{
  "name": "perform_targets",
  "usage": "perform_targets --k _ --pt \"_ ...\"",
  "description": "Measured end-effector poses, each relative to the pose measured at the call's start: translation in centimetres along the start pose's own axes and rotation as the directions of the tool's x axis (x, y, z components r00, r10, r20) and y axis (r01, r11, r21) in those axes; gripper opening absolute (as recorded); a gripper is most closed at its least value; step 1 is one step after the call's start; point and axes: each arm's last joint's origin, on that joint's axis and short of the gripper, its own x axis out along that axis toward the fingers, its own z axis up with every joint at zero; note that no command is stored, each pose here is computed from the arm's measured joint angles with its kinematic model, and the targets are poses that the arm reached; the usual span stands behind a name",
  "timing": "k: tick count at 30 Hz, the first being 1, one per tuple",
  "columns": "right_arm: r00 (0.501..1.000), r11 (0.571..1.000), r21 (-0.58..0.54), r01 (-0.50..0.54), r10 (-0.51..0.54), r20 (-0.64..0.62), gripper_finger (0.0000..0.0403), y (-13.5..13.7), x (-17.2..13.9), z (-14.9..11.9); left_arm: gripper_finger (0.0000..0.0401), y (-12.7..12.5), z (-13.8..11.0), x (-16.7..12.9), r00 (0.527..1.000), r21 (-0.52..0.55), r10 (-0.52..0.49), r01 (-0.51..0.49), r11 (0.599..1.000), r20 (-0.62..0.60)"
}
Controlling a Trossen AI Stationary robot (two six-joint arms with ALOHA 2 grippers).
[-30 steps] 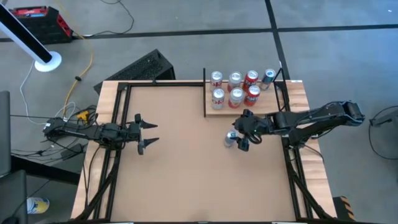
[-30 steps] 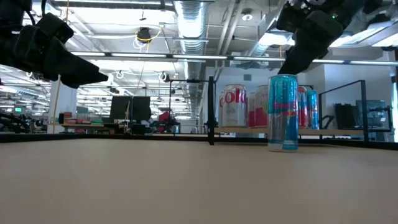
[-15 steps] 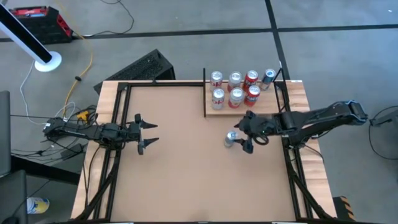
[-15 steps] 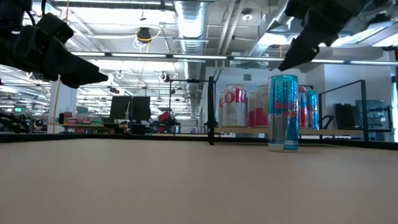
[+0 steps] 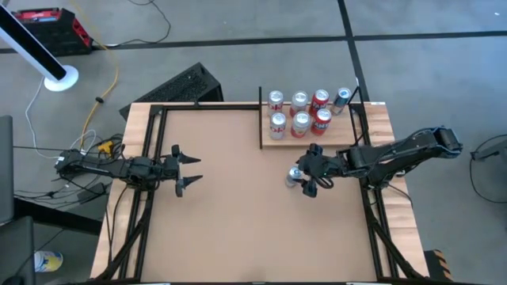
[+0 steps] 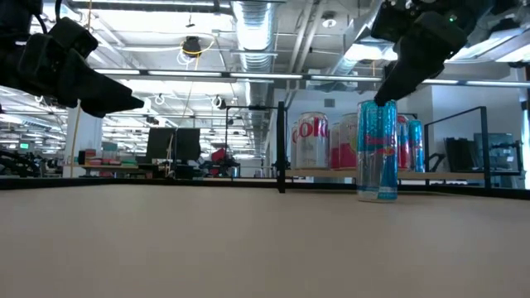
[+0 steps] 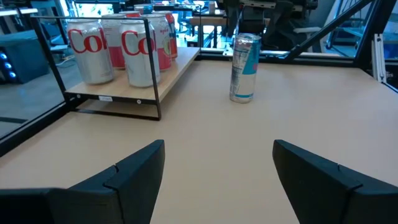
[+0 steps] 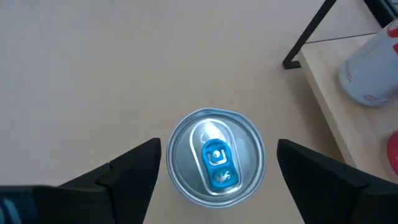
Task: Place canned beverage on shelf
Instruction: Put the blue soda can on the shelf
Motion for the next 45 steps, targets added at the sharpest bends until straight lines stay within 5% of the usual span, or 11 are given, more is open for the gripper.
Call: perform_targets --k 17,36,45 --pt "1.000 1.000 0.024 0.004 -0.003 -0.014 0.0342 0.0 0.0 -0.1 0.0284 0.0 0.0 0.0 1.000 0.000 0.000 0.000 1.000 0.000" --pt "1.000 1.000 0.012 0.012 -0.012 -0.015 0.0260 0.3 0.8 0.1 0.0284 0.0 0.0 0.0 1.000 0.000 0.000 0.000 1.000 0.000" --pt "0.999 1.000 0.006 0.011 -0.010 -0.037 0.0258 -0.4 -2.2 1.1 0.0284 0.0 0.0 0.0 1.000 0.000 0.000 0.000 1.000 0.000"
